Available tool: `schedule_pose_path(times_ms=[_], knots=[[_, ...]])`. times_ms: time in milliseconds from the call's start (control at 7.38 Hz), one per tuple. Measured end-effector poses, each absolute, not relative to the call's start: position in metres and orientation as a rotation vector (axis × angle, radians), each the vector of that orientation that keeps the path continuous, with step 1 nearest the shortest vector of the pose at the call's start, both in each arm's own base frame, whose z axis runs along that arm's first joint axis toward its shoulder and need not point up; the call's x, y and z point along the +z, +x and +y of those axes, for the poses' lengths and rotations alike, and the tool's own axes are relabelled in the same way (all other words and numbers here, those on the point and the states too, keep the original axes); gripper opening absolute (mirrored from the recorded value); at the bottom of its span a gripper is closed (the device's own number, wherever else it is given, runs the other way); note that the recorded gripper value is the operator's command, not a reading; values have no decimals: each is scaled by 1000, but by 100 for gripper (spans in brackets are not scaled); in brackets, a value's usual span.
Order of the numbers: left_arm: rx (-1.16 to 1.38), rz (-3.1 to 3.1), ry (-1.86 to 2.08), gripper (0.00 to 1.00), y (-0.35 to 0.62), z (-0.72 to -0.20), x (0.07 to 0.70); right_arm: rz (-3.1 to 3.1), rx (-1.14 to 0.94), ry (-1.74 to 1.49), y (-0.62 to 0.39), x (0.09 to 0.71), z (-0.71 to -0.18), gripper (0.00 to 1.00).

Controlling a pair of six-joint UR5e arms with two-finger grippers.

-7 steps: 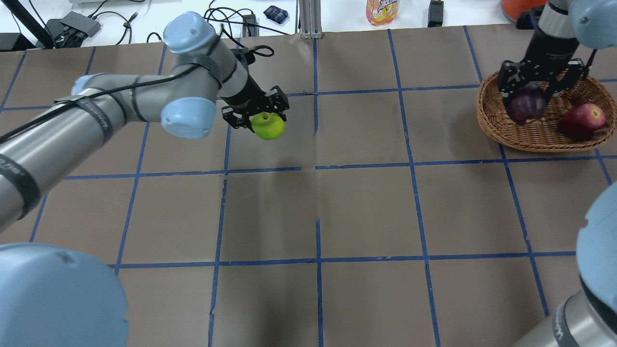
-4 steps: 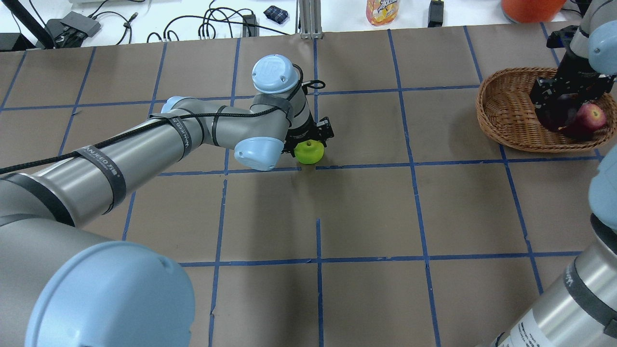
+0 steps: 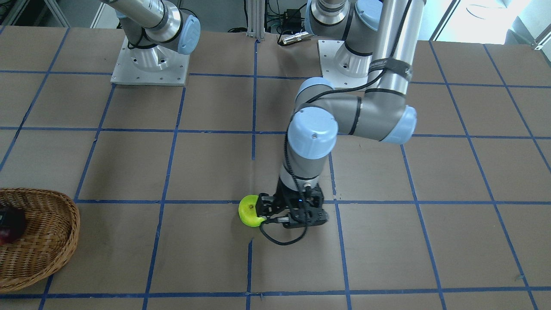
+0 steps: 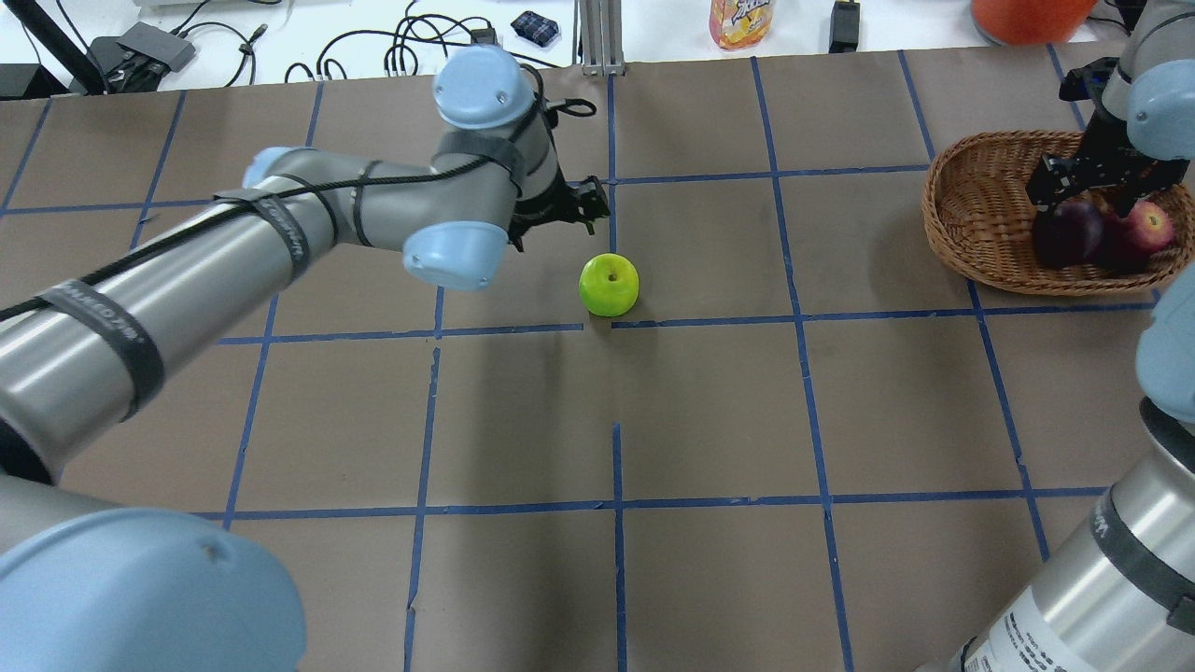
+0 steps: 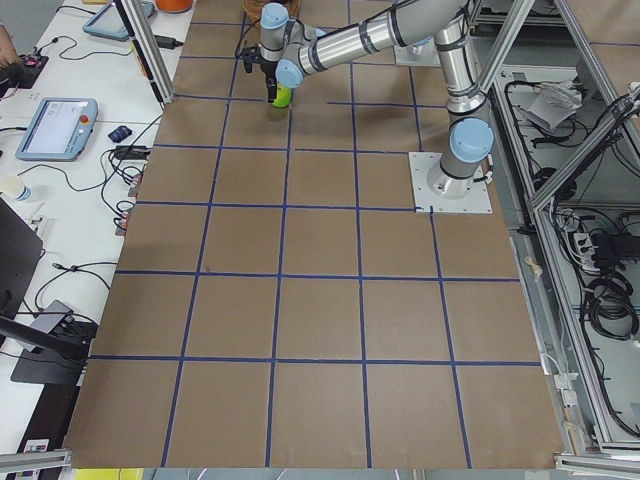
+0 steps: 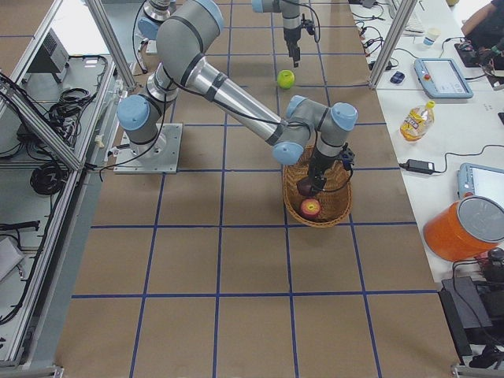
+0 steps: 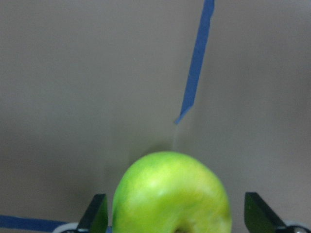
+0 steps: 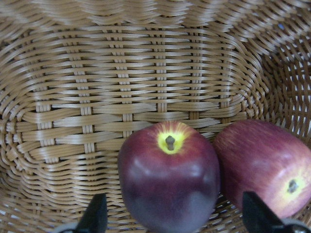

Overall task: Put all apples into basket
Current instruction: 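Release dark red apple in basket while left gripper sets down green apple, then move the right gripper to the green apple and close on it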

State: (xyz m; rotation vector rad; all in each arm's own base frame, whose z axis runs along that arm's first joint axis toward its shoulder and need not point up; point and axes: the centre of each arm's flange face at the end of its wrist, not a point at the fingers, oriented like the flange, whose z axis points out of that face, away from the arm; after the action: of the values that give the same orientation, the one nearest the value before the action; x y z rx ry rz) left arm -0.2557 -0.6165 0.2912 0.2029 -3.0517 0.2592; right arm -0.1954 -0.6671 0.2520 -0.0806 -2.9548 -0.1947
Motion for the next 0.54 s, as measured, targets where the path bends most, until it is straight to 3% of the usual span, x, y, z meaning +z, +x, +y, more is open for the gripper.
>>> schedule_pose_path(times_ms=[271,542], knots=[[165,-3117,93,100,-143,-626,409,-2960,-192,-80,-191,273,-661,100],[133,-3130,66,100,-91,-593,499,-3014,-211,-90,-148,313,-650,100]])
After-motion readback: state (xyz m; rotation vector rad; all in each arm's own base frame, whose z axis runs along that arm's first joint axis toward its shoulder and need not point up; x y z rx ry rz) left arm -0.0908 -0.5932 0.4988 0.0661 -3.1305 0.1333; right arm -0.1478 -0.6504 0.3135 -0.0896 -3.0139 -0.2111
